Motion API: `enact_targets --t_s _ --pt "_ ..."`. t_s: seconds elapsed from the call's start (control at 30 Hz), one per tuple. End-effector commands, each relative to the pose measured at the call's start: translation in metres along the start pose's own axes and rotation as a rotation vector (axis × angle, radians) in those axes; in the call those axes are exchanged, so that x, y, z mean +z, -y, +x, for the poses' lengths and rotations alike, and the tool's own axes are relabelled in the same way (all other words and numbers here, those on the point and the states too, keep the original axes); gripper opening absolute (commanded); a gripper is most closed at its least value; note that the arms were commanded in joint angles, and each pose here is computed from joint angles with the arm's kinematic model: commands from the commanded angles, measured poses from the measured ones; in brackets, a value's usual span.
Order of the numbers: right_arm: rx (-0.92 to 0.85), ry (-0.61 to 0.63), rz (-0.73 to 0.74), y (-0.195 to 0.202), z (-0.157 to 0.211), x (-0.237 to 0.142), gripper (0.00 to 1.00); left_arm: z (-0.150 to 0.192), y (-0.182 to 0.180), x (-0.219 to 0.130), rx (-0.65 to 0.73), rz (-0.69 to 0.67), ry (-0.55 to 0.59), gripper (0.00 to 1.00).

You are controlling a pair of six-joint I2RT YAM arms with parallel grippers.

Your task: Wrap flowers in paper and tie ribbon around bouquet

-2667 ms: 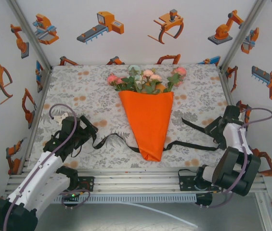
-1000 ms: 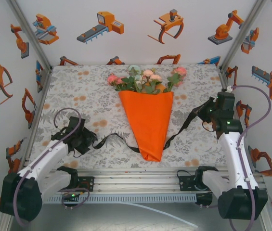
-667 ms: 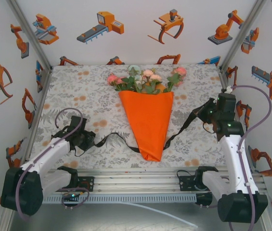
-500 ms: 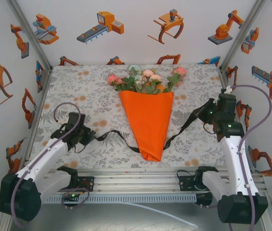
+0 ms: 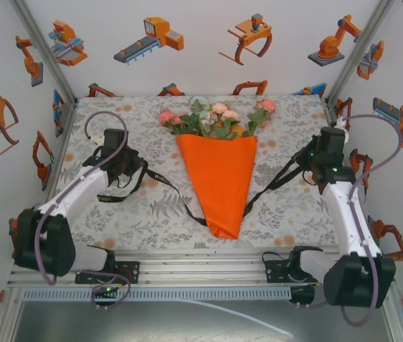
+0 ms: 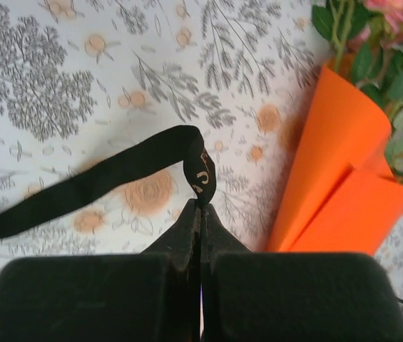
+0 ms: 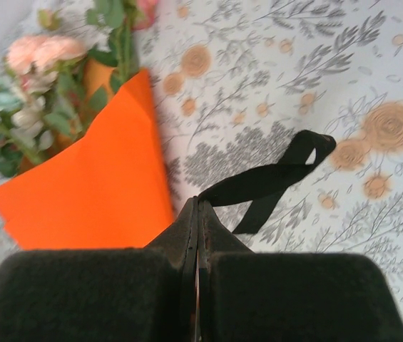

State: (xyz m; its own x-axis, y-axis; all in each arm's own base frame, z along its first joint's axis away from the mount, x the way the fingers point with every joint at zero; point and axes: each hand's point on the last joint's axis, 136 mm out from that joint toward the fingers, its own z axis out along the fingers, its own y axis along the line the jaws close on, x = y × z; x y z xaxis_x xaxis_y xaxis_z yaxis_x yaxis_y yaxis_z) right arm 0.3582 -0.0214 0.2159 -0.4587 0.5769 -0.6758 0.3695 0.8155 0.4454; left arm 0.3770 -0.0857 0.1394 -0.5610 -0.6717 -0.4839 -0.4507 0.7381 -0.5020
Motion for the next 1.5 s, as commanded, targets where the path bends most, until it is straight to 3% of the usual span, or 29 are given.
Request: enact_targets --t_s 0.0,0.47,0.63,0.77,0.97,1.3,1.47 --pt "-0.031 0.112 0.022 -0.003 -0.037 0.013 0.00 -0.019 0.011 0.014 0.014 0.027 0.032 0.00" --pt "0.018 0.095 0.076 0.014 -0.064 0.092 0.00 -0.043 0.011 0.085 0.008 -0.020 -0.004 0.00" --pt "0.038 0.059 0.047 0.010 -0.061 0.103 0.00 -0.044 0.015 0.090 0.004 -0.007 -0.020 0.00" --pt "0.041 0.030 -0.005 0.000 -0.056 0.093 0.00 -0.047 0.021 0.076 0.014 0.034 -0.013 0.00" --pt "0.007 -0.002 -0.175 -0.038 -0.043 0.041 0.00 -0.029 0.056 0.023 0.047 0.228 -0.032 0.00" --pt "-0.164 -0.117 -0.354 -0.108 0.023 -0.024 0.00 0.022 0.076 -0.041 0.272 0.301 -0.018 0.00" --pt "-0.259 -0.164 -0.473 -0.168 0.061 -0.039 0.00 0.043 0.085 -0.056 0.374 0.349 -0.014 0.00"
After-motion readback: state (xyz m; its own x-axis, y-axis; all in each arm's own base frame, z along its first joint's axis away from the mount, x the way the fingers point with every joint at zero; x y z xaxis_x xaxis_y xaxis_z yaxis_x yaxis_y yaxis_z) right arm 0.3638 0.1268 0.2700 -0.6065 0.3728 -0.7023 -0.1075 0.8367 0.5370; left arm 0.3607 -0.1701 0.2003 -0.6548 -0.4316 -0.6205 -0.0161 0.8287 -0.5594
